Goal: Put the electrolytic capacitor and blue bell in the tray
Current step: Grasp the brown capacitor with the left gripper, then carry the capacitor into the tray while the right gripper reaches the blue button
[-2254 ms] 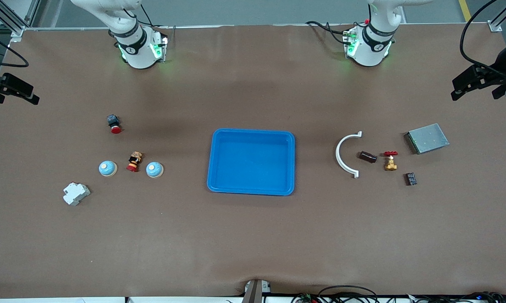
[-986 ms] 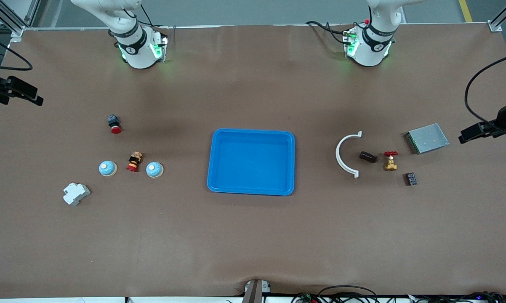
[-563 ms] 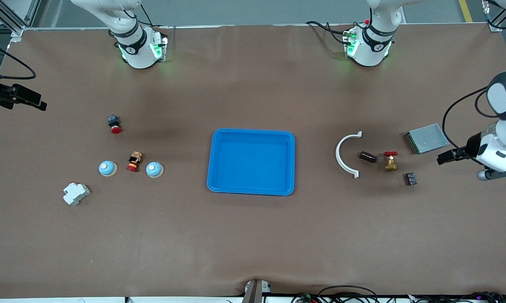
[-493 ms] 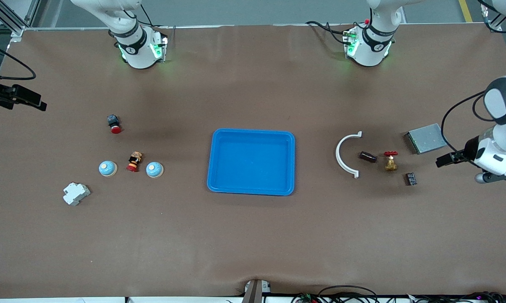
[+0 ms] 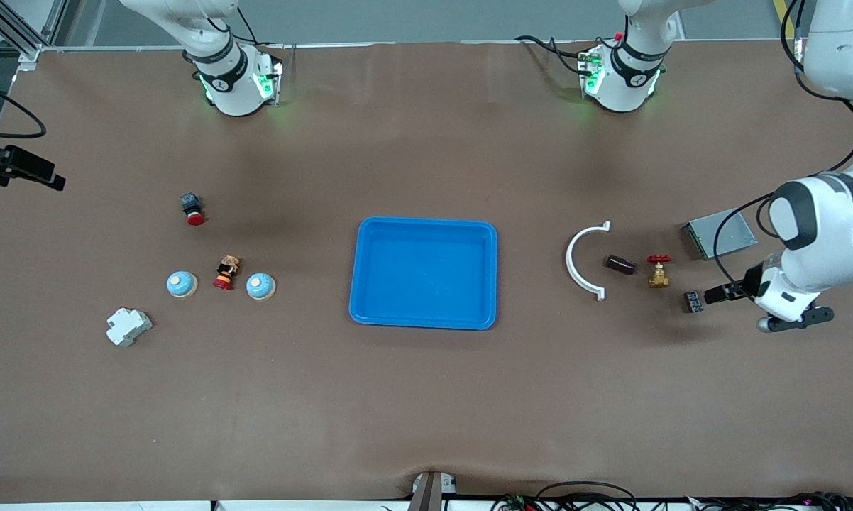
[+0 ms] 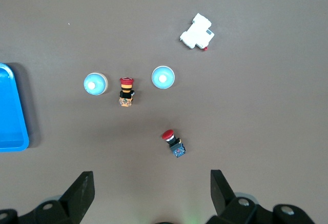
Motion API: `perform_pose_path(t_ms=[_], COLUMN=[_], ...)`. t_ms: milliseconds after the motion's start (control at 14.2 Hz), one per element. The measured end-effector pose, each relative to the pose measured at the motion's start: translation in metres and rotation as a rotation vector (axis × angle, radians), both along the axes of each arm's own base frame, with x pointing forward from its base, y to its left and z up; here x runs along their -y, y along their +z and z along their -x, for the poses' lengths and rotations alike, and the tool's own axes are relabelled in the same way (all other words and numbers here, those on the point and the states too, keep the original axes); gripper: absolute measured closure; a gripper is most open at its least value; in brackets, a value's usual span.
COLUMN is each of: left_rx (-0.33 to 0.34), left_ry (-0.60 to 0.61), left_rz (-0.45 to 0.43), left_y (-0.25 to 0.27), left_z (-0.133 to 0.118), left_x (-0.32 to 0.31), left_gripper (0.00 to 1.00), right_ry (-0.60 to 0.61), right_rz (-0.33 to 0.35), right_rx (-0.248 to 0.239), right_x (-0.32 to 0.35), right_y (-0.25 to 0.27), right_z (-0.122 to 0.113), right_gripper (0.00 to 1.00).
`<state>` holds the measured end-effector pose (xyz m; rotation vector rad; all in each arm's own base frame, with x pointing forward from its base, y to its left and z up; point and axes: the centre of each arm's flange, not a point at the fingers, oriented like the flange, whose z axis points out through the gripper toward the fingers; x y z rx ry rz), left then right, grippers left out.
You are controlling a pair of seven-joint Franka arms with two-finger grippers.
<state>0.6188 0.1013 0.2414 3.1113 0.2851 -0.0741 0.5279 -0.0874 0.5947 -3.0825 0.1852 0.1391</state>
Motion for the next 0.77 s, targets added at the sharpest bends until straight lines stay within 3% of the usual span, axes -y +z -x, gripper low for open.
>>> perform_pose_path(t_ms=[141,282,352,423,704,775], left_rx=[-0.007,-0.010,-0.016,-0.024,-0.038,-0.036], left_ry=[-0.010,-0.012,-0.012,-0.012,-0.011,-0.010], left_rz=[0.005,0.009,0.011,0.013,0.016,0.016], left_y=[-0.018,-0.037,-0.045,-0.052,-0.062,-0.061], left_z=[-0.001,0.000,0.001,0.002,0.004,0.003], left_x=[0.007,0.009,0.009,0.009,0.010,0.010], left_gripper=[0.04,0.14,0.14,0.20,0.62,0.66], right_ry=[0.010,0.033,0.044,0.052,0.085,0.089], right_rz=[-0.002,-0.004,-0.005,-0.006,-0.011,-0.012], right_rx=[-0.016,-0.044,-0.058,-0.071,-0.126,-0.135], right_x=[-0.005,-0.016,-0.021,-0.026,-0.043,-0.046], right_y=[-0.009,-0.025,-0.033,-0.041,-0.075,-0.085], right_z=[-0.005,-0.016,-0.021,-0.025,-0.041,-0.045], right_gripper=[0.00,0.00,0.00,0.00,0.00,0.00])
